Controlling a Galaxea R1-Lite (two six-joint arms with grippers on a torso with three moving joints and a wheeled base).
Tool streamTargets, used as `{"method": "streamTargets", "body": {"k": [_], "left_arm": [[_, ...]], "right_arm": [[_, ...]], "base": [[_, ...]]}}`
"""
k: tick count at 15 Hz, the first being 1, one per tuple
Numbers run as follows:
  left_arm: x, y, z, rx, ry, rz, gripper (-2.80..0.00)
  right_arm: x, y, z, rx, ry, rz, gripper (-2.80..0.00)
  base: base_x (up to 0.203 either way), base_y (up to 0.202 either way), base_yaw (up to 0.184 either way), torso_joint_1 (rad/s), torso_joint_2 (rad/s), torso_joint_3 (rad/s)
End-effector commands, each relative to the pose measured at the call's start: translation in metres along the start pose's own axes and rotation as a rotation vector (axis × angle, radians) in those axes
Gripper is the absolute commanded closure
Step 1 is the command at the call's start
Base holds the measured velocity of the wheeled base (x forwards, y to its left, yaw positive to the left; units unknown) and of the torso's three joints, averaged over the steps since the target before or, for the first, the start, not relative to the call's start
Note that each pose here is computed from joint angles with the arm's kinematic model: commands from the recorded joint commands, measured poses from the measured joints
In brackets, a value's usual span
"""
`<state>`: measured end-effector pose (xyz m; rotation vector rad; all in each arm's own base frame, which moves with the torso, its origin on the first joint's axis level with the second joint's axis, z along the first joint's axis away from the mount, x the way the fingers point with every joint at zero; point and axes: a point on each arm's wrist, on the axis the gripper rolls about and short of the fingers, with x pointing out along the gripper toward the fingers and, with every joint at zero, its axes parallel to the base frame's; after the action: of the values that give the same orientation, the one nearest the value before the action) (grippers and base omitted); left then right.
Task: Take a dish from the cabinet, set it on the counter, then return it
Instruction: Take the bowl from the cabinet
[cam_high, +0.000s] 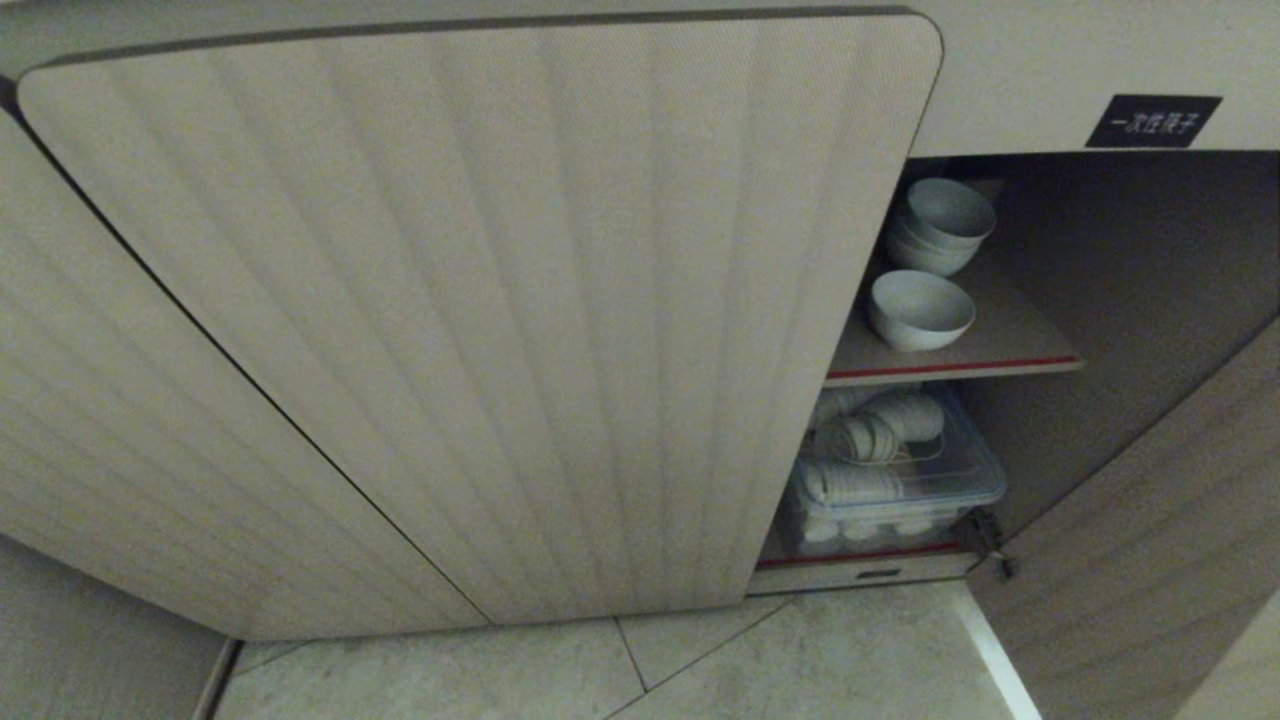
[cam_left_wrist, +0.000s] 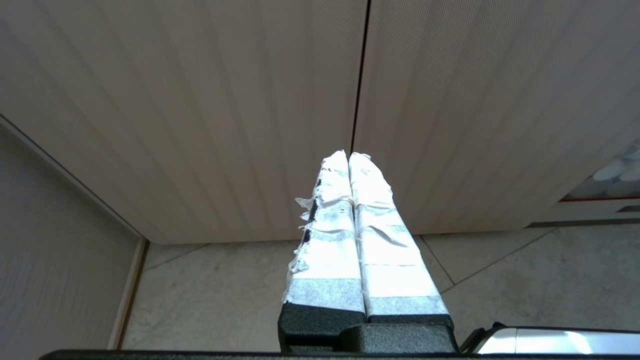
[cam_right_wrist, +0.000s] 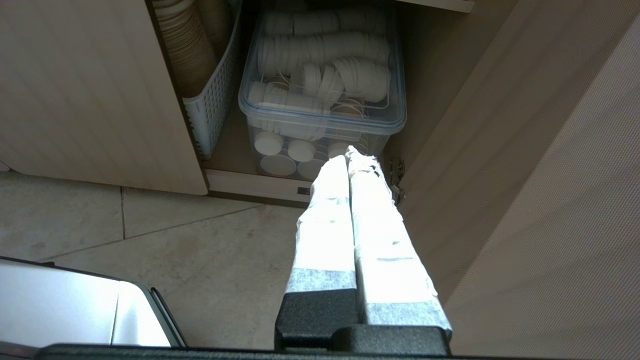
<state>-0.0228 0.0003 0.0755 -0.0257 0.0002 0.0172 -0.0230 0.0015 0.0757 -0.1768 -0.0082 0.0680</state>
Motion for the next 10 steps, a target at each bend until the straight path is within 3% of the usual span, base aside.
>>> {"method": "streamTargets", "body": {"k": [1,4,10], "left_arm": [[0.0000,0.0000,0.0000,0.000,0.000,0.001,0.00],[0.0000,0.0000,0.0000,0.000,0.000,0.001,0.00],[0.0000,0.0000,0.0000,0.000,0.000,0.001,0.00]], "right_arm": [[0.0000,-0.0001,0.0003,-0.001,0.001,0.002,0.00],[-0.0007,-0.0003,0.0019,-0.008,0.000,0.000,0.00],[-0.0059,-0.0003,0.0036,-0.003,0.091,0.017,0.00]], "base": [[0.000,0.000,0.000,0.000,0.00,0.000],[0.000,0.000,0.000,0.000,0.00,0.000],[0.000,0.000,0.000,0.000,0.00,0.000]]}}
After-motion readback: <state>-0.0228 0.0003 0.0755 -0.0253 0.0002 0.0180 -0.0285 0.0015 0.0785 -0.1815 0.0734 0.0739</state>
